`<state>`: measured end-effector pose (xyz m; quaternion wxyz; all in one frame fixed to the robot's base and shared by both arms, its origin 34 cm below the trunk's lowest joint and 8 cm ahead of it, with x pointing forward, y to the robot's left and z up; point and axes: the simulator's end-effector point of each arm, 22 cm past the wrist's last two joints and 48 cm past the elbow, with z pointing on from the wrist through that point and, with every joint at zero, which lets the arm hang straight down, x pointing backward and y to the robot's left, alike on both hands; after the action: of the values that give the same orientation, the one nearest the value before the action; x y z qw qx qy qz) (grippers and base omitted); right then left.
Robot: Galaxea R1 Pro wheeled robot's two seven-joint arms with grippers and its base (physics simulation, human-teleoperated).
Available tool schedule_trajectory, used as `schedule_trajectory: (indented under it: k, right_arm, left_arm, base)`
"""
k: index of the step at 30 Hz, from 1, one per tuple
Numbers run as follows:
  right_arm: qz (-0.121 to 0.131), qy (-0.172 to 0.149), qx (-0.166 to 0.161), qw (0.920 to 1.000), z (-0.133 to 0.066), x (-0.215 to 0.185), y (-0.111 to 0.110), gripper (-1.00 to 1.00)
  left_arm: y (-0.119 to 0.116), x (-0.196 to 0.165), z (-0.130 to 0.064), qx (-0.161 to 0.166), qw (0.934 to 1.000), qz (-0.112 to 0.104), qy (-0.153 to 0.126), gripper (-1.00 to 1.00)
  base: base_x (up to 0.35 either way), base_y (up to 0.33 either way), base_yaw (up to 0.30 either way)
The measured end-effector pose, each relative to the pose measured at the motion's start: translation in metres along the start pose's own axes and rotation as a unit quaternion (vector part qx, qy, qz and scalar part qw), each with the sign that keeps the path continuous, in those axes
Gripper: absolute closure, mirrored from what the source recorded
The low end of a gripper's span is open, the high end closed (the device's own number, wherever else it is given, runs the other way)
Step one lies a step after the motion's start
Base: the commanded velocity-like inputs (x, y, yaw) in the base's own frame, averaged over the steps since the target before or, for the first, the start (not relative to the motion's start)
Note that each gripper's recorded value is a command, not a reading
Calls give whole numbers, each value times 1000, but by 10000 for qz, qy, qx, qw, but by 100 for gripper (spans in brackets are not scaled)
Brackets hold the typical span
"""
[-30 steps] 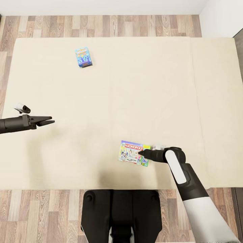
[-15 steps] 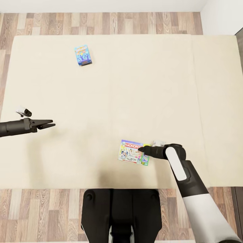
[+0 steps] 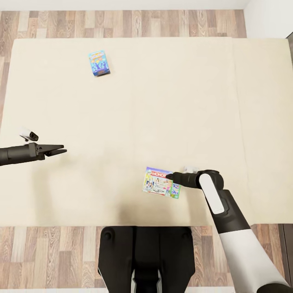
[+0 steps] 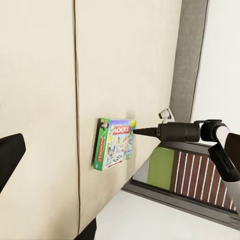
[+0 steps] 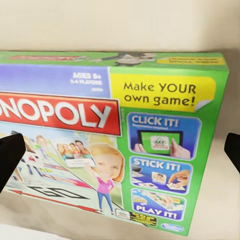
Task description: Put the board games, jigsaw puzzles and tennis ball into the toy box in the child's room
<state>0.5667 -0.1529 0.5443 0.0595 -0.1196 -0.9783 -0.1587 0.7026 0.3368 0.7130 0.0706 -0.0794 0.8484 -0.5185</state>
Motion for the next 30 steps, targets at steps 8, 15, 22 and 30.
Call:
schedule_trajectory:
  k: [8,15,22,30]
  right_arm:
    - [18,57,22,10000,5,4,-4,-100]
    - [28,104,62,9999,10,8,-10,-100]
    - [46,162,48,9998,15,13,-10,-100]
    - [54,187,44,9998,18,16,-10,-100]
  left_arm:
    - [6,3,2,-11,10000,-45,23,-100]
    - [12,7,5,-22,9999,-89,50,-100]
    - [17,10,7,-34,9999,-135,79,-100]
    - [20,12,8,-39,9998,-158,93,-100]
  base:
    - [0,0,0]
    - [0,0,0]
    - [0,0,0]
    - [0,0,0]
